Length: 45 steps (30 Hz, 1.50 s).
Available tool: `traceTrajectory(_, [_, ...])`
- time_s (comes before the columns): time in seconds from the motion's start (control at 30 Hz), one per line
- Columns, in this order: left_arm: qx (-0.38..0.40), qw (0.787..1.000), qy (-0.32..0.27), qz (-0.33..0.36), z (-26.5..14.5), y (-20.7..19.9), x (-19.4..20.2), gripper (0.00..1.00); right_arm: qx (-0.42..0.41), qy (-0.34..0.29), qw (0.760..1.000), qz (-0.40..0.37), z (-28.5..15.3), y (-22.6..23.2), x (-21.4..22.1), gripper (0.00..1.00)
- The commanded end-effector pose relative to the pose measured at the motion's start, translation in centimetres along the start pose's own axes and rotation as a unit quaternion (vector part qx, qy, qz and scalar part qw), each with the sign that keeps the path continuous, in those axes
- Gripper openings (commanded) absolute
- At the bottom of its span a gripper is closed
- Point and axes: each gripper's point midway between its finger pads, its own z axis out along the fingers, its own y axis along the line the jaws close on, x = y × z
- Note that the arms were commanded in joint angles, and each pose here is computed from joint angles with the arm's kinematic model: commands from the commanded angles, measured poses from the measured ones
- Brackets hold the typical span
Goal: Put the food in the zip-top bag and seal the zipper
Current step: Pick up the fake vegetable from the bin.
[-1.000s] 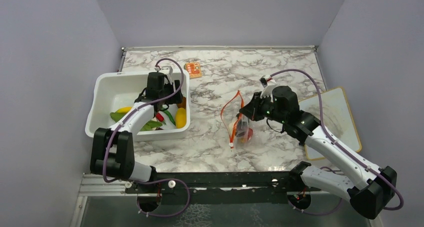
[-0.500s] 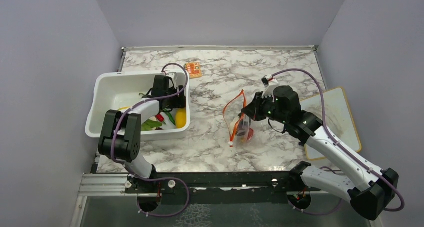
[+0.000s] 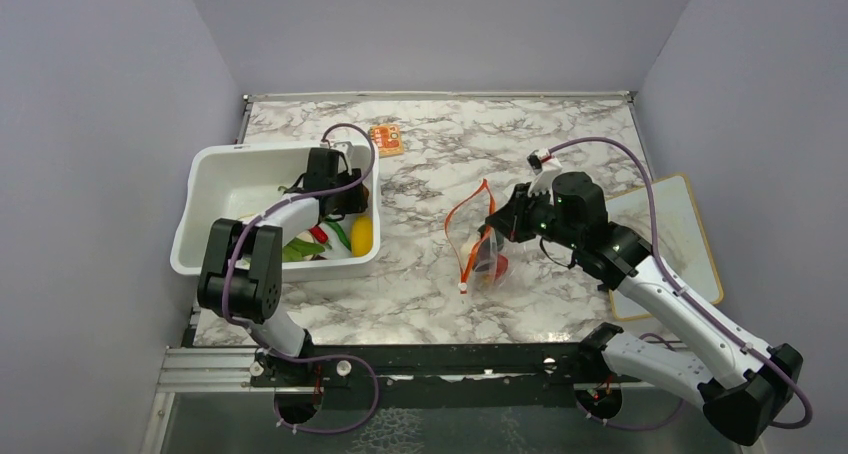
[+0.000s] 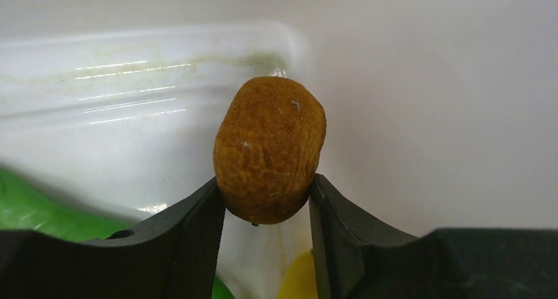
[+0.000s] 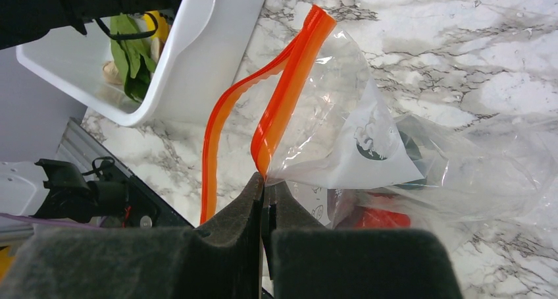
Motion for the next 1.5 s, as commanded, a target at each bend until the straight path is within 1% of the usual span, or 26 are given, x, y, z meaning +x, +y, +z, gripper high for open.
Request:
traceTrajectory(0.0, [-0.015, 0.998, -0.051, 0.012, -2.6, -0.1, -3.3, 0.41, -0.003, -0.010, 1.000, -0.007, -0.3, 0.2, -0.4, 0.01])
traceTrajectory(0.27, [-0.017, 0.996, -0.083, 0.002, -5.8, -0.7, -4.8, 0.37, -0.013, 0.004, 1.000, 0.010, 0.4, 0.3, 0.7, 0.01])
traceTrajectory(0.4, [-0.002, 0.994, -0.107, -0.011, -8.2, -1.7, -5.6, 0.35, -0.017, 0.003, 0.999, 0.029, 0.8, 0.3, 1.0, 0.01])
traceTrajectory(0.53, [0.013, 0.991, -0.132, -0.007, -10.8, -2.6, -6.4, 0.35, -0.028, -0.005, 0.999, 0.042, 1.4, 0.5, 1.2, 0.01])
traceTrajectory(0.63, [0.039, 0.989, -0.144, 0.000, -12.8, -3.8, -7.0, 0.35, -0.028, -0.006, 0.998, 0.051, 2.0, 0.3, 1.3, 0.01])
traceTrajectory(0.73, [0.079, 0.985, -0.150, 0.010, -14.7, -5.5, -7.2, 0.35, -0.033, -0.007, 0.998, 0.054, 2.5, 0.4, 1.4, 0.01])
traceTrajectory(0.87, [0.151, 0.978, -0.141, 0.022, -16.8, -8.4, -6.7, 0.35, -0.040, -0.007, 0.997, 0.065, 2.8, 0.5, 1.8, 0.01])
traceTrajectory(0.97, [0.218, 0.966, -0.134, 0.032, -18.6, -11.5, -6.0, 0.34, -0.060, -0.008, 0.995, 0.074, 2.7, 1.1, 1.9, 0.01])
traceTrajectory(1.1, [0.286, 0.950, -0.112, 0.054, -20.4, -15.6, -4.4, 0.34, -0.066, -0.013, 0.995, 0.079, 2.5, 1.3, 1.8, 0.01])
traceTrajectory(1.23, [0.333, 0.935, -0.088, 0.081, -21.4, -19.5, -2.7, 0.34, -0.070, -0.018, 0.994, 0.077, 2.4, 1.6, 1.3, 0.01])
traceTrajectory(1.47, [0.405, 0.908, -0.068, 0.086, -23.2, -24.1, -0.5, 0.34, -0.077, -0.031, 0.994, 0.078, 2.0, 2.0, 0.6, 0.01])
